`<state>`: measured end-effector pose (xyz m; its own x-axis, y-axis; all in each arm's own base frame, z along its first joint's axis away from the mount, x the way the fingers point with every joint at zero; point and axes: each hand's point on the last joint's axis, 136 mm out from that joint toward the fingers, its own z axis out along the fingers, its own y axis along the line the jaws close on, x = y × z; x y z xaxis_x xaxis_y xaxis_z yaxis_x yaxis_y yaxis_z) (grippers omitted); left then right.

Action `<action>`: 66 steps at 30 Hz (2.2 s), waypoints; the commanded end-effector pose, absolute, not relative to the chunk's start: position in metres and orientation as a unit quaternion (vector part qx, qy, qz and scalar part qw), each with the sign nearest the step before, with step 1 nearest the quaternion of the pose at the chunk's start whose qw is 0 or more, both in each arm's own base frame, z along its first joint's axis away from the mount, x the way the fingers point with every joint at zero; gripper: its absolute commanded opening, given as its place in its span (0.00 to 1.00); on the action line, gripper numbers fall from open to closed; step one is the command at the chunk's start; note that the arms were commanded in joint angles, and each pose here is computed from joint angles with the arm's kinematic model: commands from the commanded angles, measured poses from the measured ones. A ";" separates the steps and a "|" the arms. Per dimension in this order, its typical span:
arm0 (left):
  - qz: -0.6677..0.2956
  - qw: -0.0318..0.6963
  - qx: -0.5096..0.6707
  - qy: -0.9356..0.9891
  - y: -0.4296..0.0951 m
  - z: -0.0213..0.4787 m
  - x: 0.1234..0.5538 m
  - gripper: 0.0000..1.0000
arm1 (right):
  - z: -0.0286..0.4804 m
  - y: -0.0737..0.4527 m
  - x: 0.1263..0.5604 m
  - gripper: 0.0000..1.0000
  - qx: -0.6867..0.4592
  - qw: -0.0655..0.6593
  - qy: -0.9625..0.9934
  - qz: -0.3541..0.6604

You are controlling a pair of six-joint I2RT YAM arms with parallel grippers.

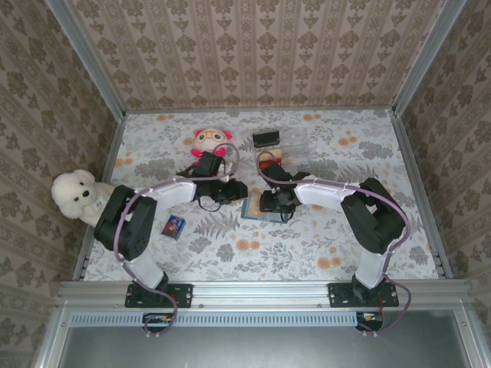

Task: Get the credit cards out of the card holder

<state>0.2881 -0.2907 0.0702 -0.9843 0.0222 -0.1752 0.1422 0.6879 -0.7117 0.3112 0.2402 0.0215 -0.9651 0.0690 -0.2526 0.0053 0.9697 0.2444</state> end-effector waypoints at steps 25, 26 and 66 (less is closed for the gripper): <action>-0.382 0.041 0.077 0.920 -0.332 0.045 0.285 0.23 | 0.025 0.227 0.304 0.37 0.070 0.139 0.968 0.199; -0.384 0.039 0.081 0.919 -0.334 0.046 0.284 0.24 | 0.027 0.227 0.304 0.37 0.072 0.141 0.966 0.202; -0.400 0.018 0.139 0.905 -0.388 0.053 0.267 0.00 | 0.106 0.182 0.309 0.40 0.158 0.264 0.926 0.221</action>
